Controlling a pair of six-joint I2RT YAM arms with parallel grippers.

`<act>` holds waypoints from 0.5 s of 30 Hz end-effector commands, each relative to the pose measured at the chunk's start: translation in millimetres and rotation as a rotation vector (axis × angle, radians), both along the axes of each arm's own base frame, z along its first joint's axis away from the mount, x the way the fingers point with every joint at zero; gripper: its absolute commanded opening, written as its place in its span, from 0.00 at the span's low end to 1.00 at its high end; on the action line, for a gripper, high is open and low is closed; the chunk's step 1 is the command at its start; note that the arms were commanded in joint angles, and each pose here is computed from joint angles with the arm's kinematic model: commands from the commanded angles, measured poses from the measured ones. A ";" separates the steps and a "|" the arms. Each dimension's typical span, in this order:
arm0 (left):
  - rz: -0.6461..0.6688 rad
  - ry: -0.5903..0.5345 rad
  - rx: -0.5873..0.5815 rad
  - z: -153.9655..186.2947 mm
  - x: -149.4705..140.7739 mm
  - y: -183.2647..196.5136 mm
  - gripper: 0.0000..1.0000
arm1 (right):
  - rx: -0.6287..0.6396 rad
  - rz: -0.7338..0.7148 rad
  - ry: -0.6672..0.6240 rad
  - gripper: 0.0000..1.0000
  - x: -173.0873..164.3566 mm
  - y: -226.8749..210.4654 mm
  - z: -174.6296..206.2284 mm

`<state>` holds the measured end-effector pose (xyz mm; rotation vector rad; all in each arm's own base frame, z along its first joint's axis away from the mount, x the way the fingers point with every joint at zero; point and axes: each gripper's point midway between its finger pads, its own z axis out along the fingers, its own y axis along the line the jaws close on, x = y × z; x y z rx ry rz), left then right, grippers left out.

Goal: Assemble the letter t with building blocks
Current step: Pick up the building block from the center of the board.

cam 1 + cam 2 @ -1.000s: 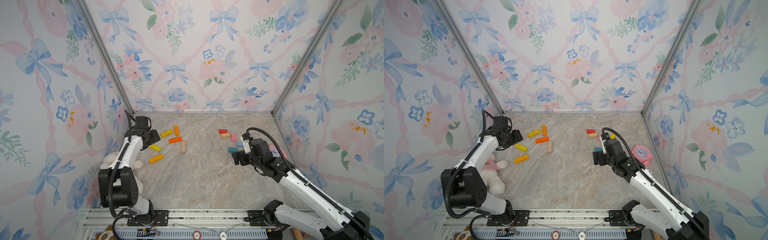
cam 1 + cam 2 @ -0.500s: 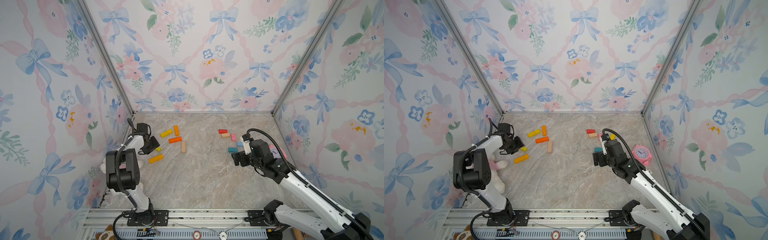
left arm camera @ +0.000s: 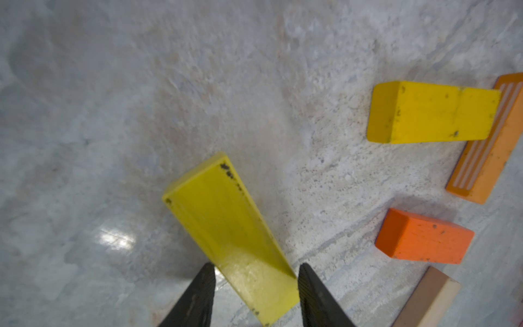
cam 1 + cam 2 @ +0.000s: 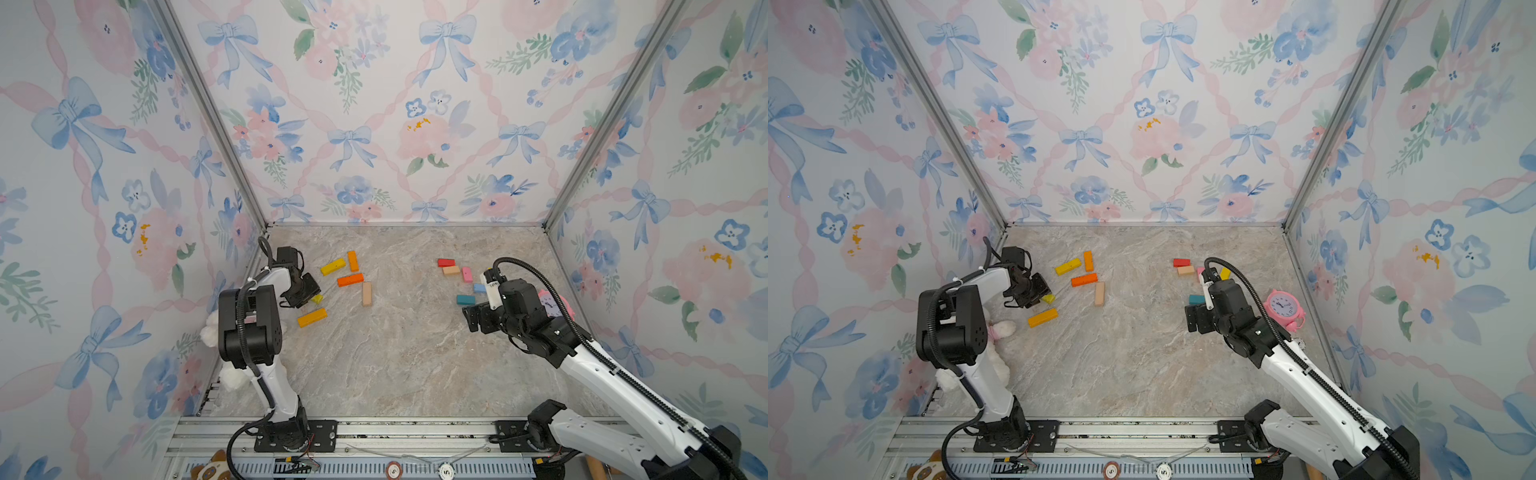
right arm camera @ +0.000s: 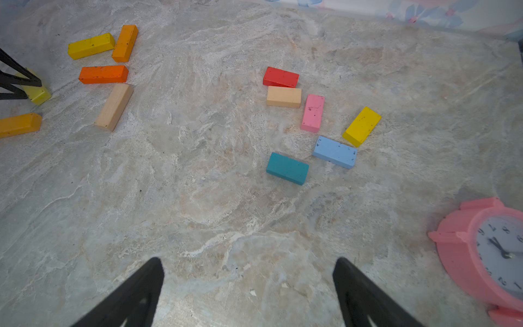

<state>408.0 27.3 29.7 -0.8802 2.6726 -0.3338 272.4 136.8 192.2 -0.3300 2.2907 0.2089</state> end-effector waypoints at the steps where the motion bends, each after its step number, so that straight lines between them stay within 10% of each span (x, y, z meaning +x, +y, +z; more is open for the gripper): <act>1: 0.014 0.024 0.000 -6.9 1.3 4.1 0.51 | -0.004 -0.002 0.005 0.96 0.0 -0.8 -5.8; 15: -0.079 0.159 0.069 -39.1 -10.8 1.0 0.45 | 0.005 0.006 -0.007 0.96 -1.1 0.7 -2.4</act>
